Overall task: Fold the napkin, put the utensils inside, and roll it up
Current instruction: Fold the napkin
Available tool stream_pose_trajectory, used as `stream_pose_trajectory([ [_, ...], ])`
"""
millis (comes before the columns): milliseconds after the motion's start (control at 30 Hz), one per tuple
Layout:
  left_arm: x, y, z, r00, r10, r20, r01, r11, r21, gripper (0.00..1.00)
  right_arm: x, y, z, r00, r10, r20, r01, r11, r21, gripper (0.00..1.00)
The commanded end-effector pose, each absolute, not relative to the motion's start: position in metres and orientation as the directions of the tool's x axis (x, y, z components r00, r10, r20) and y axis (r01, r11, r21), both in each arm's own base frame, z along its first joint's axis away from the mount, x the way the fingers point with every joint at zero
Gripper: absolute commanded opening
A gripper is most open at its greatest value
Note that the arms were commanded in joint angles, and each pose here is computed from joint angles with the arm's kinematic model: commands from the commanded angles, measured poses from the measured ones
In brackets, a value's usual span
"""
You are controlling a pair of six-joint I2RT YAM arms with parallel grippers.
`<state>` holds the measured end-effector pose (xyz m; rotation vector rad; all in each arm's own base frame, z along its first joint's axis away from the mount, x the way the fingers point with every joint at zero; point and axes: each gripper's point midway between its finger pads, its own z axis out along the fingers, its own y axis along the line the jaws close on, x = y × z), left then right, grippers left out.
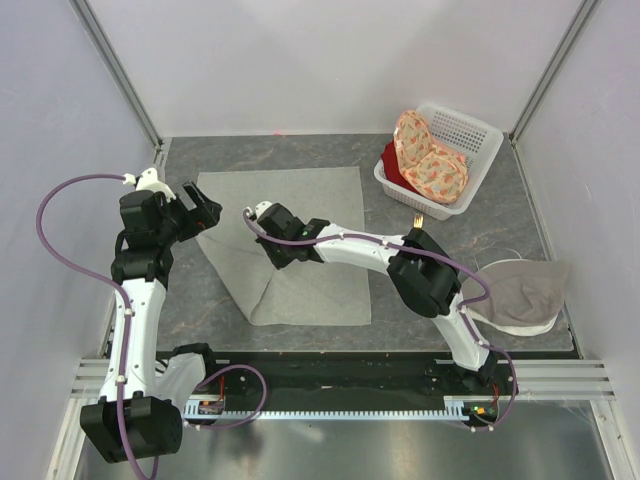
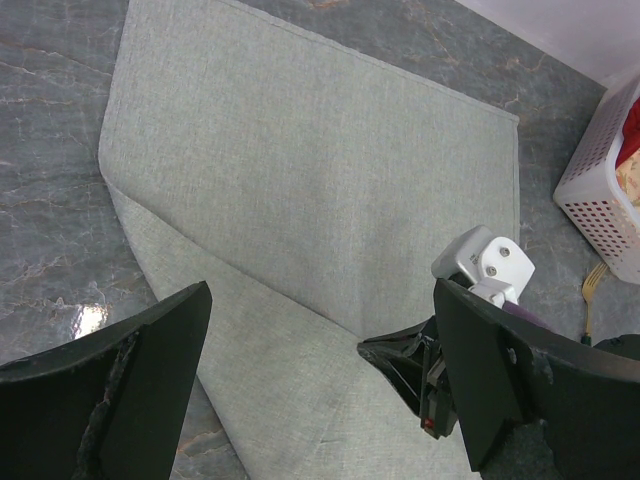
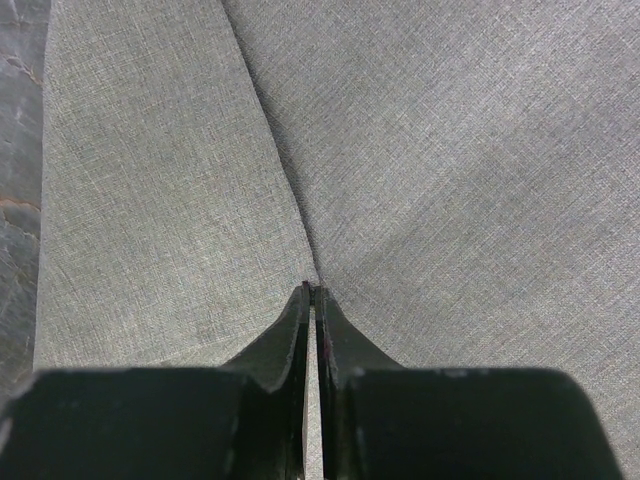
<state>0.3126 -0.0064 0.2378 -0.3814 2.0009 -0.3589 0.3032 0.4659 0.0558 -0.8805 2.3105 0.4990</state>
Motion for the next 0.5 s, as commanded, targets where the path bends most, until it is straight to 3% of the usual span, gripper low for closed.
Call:
stream_pose_trajectory([
  [0,0.318,-0.008,0.246,-0.403,-0.404,-0.821,-0.074,0.909,-0.411,1.00,0.310,0.477,0.067,-0.579,-0.452,-0.679,-0.708,0.691,0.144,0.09],
  [467,0.318,-0.009,0.246,-0.406,-0.406,-0.819,-0.070,0.907,-0.415,1.00,0.310,0.484,0.047,-0.587,-0.475,-0.655,-0.718,0.680,0.151,0.22],
])
